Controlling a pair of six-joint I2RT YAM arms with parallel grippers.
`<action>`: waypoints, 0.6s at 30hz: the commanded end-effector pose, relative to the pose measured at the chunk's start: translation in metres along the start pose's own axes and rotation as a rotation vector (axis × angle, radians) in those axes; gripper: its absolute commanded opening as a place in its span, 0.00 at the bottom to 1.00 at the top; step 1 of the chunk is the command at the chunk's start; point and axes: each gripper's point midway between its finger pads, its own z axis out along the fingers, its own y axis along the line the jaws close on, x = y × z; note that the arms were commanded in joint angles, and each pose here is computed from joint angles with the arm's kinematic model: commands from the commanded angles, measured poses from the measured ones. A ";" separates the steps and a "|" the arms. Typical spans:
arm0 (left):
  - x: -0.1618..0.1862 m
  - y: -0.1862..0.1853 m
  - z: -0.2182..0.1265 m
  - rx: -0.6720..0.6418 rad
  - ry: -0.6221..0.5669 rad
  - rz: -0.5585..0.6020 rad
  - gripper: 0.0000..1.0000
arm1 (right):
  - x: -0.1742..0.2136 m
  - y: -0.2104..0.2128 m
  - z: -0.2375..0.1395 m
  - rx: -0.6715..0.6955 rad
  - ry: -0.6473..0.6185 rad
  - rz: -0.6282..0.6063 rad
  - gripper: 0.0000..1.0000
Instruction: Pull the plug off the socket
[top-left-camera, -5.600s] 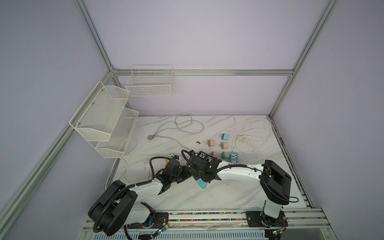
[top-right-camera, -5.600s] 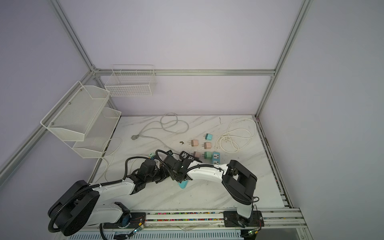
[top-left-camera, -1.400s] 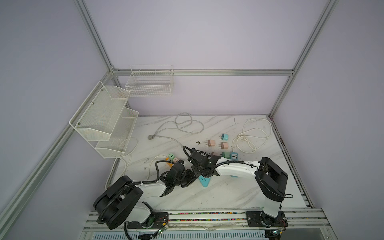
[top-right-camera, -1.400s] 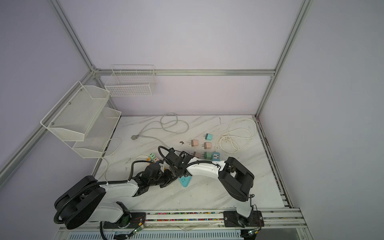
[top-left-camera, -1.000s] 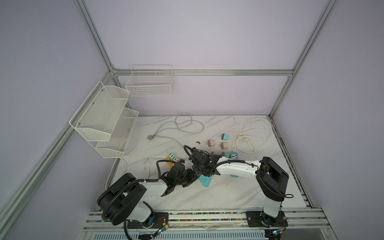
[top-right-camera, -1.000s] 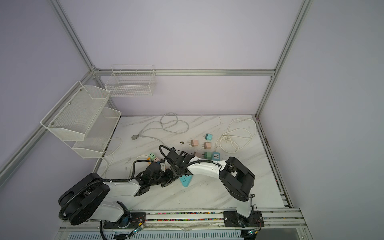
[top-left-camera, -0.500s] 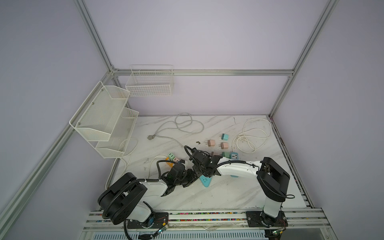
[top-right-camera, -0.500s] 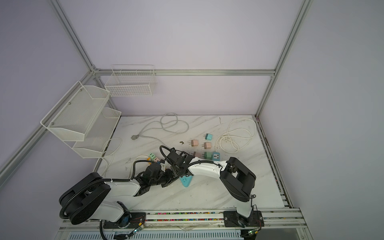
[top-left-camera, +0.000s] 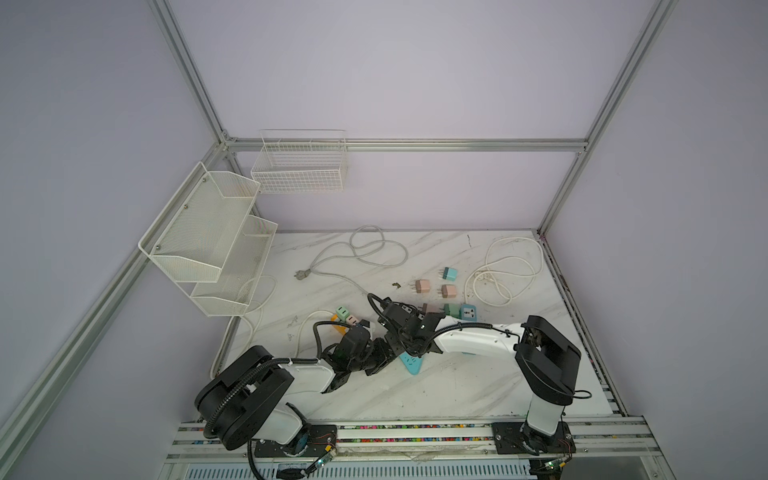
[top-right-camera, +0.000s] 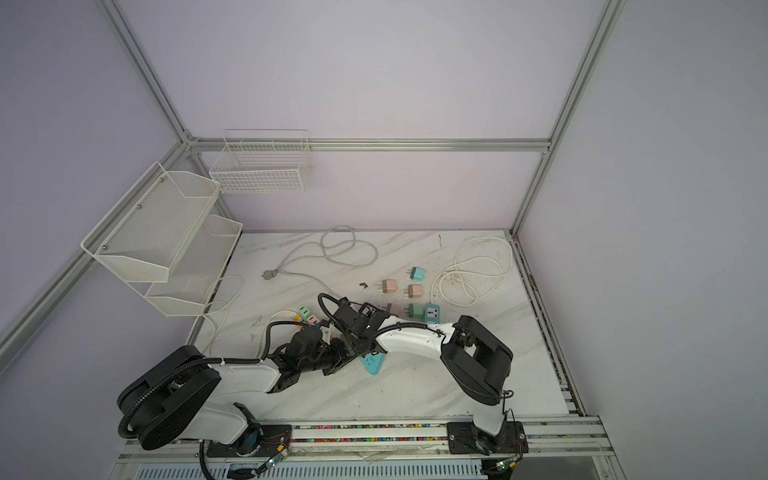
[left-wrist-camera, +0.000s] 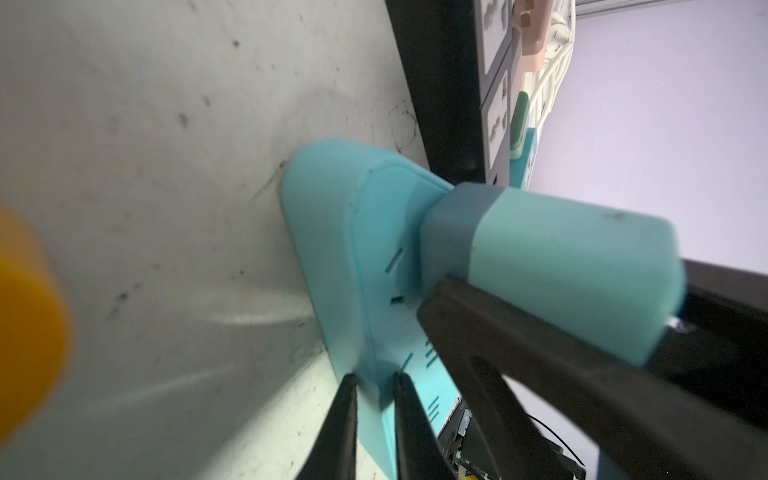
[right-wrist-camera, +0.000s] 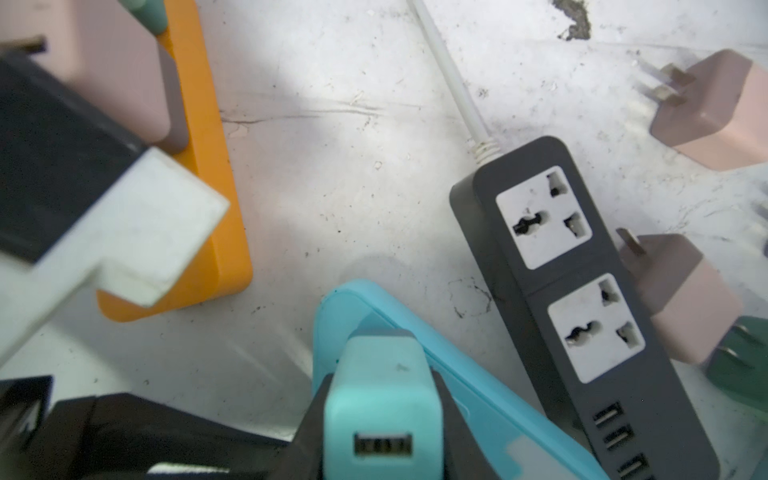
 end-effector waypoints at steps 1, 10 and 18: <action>0.008 0.057 -0.005 -0.192 -0.010 -0.067 0.17 | -0.003 0.025 -0.017 -0.087 -0.033 0.007 0.06; 0.006 0.052 -0.004 -0.171 -0.012 -0.068 0.17 | -0.014 0.000 -0.023 -0.085 -0.048 0.035 0.06; 0.000 0.030 -0.011 -0.115 -0.033 -0.042 0.21 | -0.003 0.000 -0.034 -0.139 -0.031 0.042 0.06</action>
